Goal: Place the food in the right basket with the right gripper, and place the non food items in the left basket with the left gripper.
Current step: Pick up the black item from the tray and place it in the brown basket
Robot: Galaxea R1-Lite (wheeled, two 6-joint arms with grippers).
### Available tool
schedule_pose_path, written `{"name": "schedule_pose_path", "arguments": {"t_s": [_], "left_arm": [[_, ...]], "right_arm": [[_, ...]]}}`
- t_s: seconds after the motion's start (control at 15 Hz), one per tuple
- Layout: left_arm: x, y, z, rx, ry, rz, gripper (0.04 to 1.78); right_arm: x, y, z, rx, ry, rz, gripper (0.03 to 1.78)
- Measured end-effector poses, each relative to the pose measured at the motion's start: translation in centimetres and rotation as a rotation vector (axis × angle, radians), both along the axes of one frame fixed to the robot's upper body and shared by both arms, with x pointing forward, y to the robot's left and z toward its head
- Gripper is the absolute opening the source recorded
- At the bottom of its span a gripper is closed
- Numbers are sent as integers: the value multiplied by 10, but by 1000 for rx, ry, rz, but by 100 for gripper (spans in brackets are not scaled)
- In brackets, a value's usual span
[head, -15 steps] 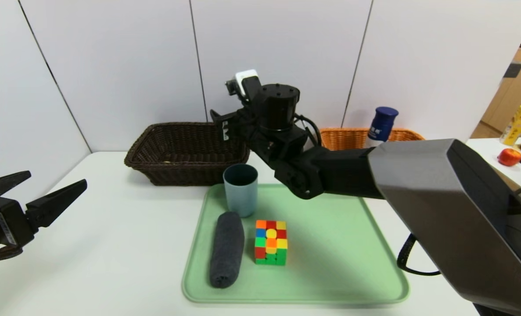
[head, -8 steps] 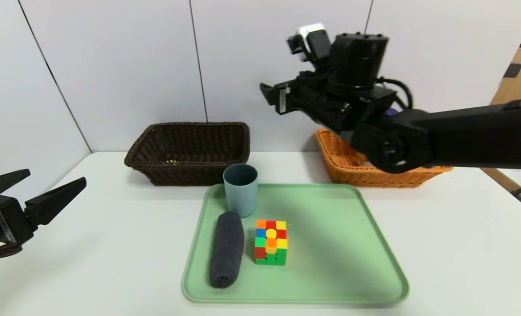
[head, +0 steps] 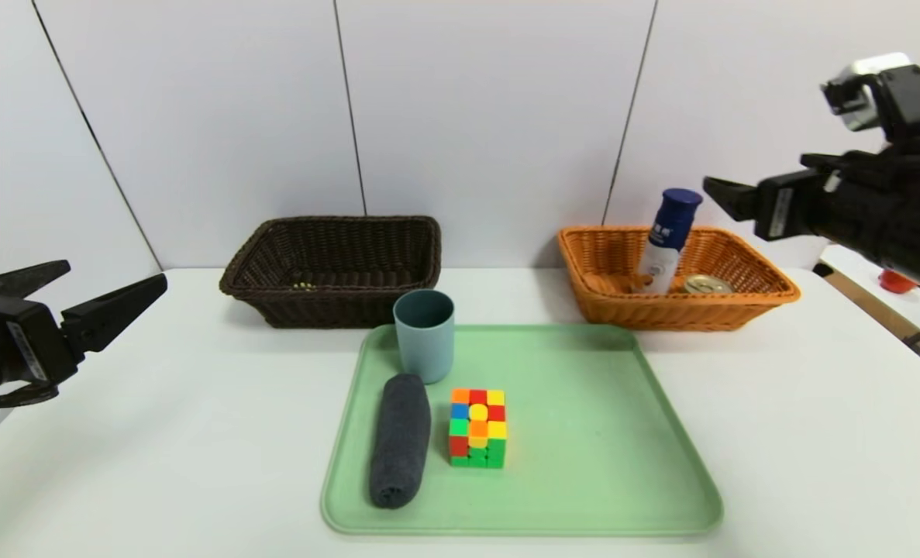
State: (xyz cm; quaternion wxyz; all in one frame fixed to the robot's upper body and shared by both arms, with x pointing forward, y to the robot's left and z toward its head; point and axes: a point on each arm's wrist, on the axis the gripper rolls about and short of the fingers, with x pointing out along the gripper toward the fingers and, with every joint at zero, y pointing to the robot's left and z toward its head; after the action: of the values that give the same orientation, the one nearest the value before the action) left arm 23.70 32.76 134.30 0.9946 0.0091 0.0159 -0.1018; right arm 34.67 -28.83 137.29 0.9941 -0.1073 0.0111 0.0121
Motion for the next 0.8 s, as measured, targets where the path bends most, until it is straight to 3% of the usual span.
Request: {"name": "schedule_pose_path", "arguments": {"t_s": [0.2, 0.4, 0.8], "left_arm": [[8, -20, 1, -11, 11, -91, 169], [24, -50, 24, -101, 8, -140, 169], [50, -111, 4, -3, 297, -204, 169]], "right_arm": [[-35, -32, -11, 61, 12, -68, 167], [-50, -45, -13, 75, 5, -100, 168], [-56, -48, -24, 68, 39, -113, 169]]}}
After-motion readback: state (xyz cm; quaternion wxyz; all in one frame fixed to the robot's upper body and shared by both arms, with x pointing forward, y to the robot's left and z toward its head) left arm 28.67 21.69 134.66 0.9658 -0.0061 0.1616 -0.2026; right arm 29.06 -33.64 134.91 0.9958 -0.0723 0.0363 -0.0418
